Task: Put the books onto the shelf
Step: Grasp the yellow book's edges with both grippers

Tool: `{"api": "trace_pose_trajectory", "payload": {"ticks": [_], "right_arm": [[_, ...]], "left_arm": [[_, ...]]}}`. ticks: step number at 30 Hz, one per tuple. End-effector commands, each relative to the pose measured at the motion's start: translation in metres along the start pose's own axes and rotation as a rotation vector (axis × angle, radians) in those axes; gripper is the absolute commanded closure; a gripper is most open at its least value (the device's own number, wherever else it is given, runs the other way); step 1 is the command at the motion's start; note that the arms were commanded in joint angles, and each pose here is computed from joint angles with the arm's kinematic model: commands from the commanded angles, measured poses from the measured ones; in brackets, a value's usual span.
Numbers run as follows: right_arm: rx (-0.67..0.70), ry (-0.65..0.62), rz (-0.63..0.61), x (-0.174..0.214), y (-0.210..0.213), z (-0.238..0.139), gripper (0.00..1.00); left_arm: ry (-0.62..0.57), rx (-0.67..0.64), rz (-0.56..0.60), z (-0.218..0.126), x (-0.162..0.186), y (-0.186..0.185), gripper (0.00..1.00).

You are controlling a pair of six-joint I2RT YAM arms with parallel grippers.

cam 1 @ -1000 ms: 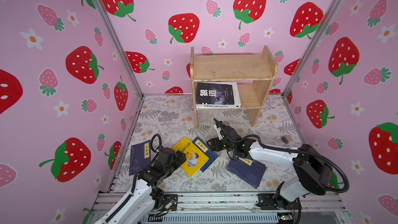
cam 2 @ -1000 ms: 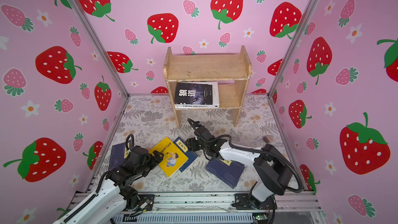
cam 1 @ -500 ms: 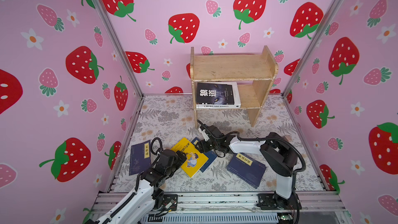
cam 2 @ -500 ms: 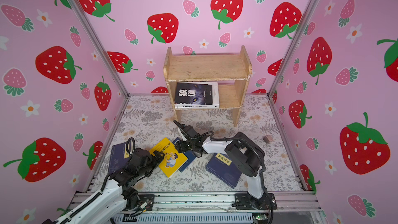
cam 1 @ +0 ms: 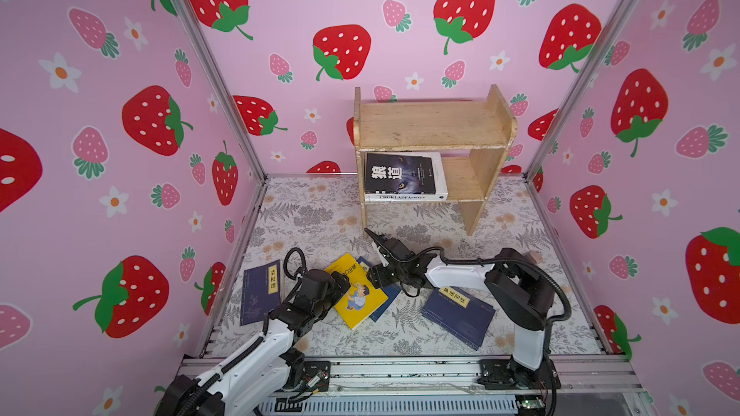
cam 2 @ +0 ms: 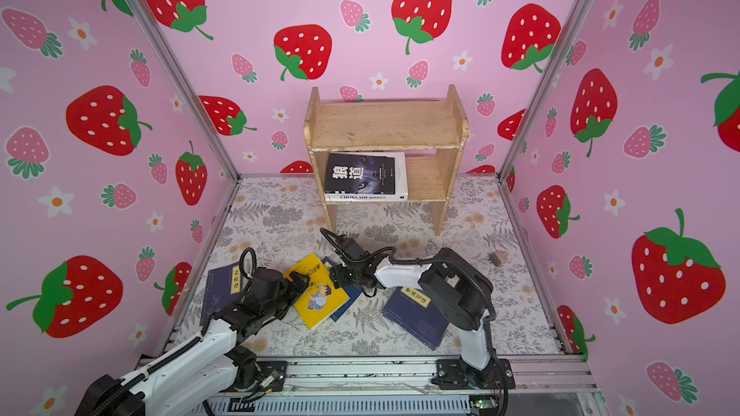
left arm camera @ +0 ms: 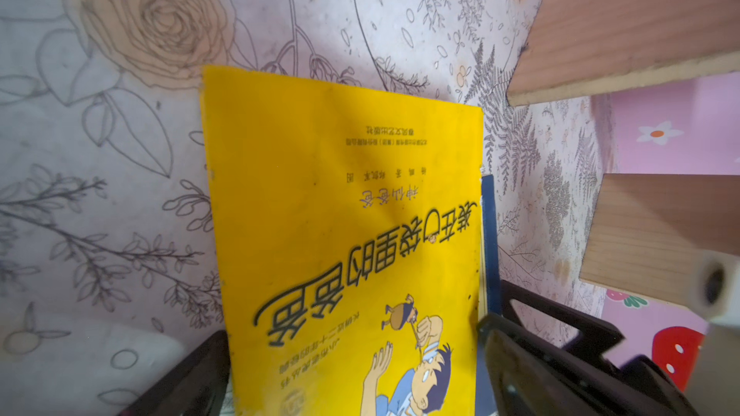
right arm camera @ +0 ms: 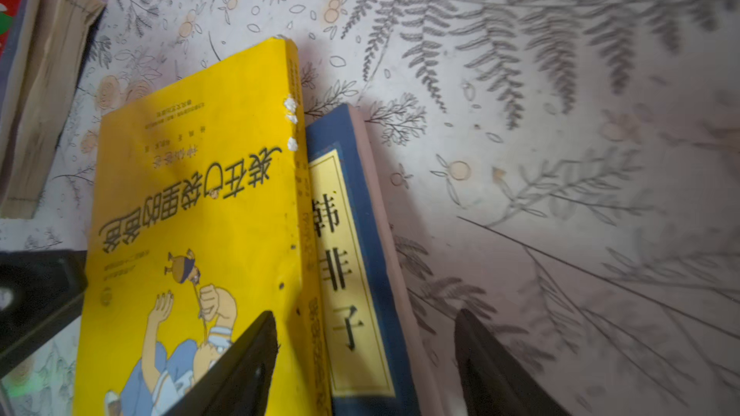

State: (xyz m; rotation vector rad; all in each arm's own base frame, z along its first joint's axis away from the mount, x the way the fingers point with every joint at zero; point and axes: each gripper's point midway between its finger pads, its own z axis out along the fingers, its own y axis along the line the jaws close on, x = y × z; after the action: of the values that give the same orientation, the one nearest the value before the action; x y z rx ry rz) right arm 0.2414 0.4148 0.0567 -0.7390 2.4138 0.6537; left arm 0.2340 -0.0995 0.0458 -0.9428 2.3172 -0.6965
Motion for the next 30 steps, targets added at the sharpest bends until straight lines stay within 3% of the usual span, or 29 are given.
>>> {"api": "trace_pose_trajectory", "payload": {"ticks": [1,4,11,21,30], "right_arm": [[0.075,-0.144,-0.052,-0.040,-0.003,-0.037,0.27],[0.032,-0.141,-0.068,-0.046,0.007,-0.044,0.26],[-0.164,0.019,0.001,-0.006,0.035,-0.014,0.29],[-0.202,0.105,0.042,0.023,0.039,0.010,0.38],[-0.254,0.158,0.085,0.041,0.040,0.024,0.38]], "left_arm": [[-0.040,-0.004,0.025,0.000,-0.011,-0.003,0.00],[-0.049,0.000,0.049,0.000,-0.017,-0.009,0.00],[-0.047,0.052,0.085,0.004,-0.024,-0.023,0.00],[0.002,0.139,0.174,0.016,-0.028,-0.062,0.00],[0.111,0.241,0.185,0.044,-0.015,-0.094,0.03]]}}
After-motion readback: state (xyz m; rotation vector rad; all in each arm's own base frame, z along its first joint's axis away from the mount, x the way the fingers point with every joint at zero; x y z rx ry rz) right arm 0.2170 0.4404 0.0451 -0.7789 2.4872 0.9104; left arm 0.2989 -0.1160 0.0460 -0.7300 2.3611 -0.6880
